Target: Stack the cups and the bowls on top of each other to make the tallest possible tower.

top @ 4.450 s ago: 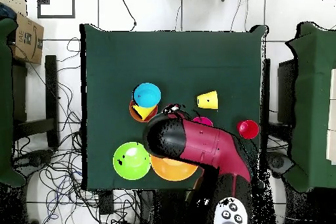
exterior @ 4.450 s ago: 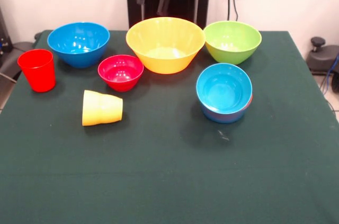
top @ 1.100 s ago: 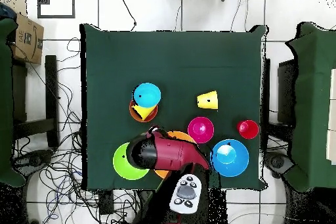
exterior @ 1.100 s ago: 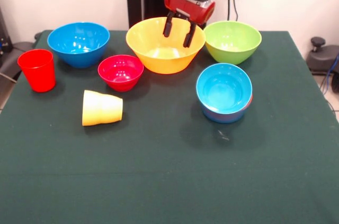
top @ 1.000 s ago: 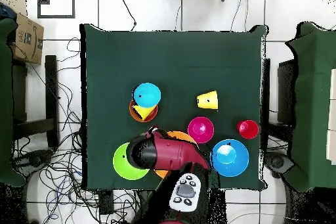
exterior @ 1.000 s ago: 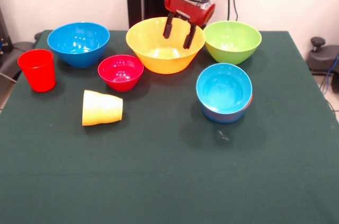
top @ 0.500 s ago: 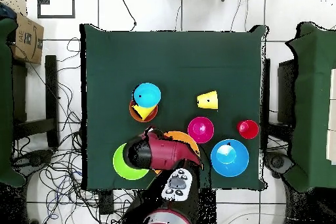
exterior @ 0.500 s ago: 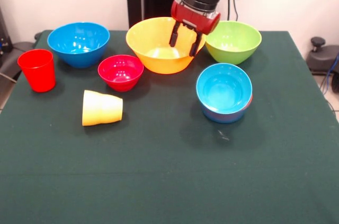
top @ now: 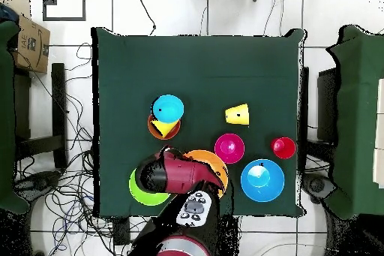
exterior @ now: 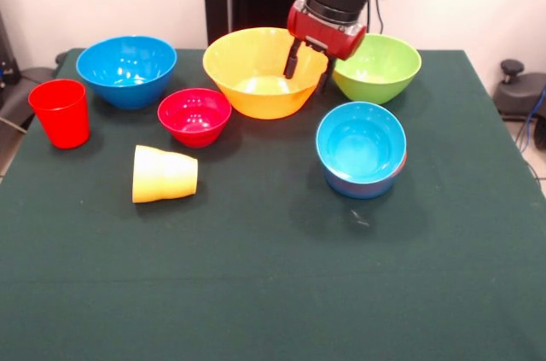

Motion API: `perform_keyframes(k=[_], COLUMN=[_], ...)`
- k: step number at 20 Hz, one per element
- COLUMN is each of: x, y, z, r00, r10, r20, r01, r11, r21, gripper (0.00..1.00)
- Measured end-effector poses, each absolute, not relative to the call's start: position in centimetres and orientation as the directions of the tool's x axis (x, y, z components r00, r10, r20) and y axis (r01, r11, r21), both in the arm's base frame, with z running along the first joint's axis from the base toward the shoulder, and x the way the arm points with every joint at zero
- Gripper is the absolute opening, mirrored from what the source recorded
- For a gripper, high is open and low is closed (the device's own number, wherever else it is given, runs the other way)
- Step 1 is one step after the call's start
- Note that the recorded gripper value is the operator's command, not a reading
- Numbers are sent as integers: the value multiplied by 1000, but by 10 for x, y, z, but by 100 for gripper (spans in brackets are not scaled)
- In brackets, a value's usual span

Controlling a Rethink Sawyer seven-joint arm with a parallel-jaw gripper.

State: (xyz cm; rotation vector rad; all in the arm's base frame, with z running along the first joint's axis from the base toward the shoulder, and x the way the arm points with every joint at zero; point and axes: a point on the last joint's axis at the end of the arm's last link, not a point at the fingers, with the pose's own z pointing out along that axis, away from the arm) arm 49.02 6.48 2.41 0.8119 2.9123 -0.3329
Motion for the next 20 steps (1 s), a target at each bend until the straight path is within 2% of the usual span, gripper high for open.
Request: perform_keyframes(k=[14,20], x=[493,488], y=[54,42], z=[23,11], r00=[-837,-829], r10=[512,523], r20=[-194,-198], r01=[542,554], r11=[825,816], r21=[-160,-162], gripper=[100,100])
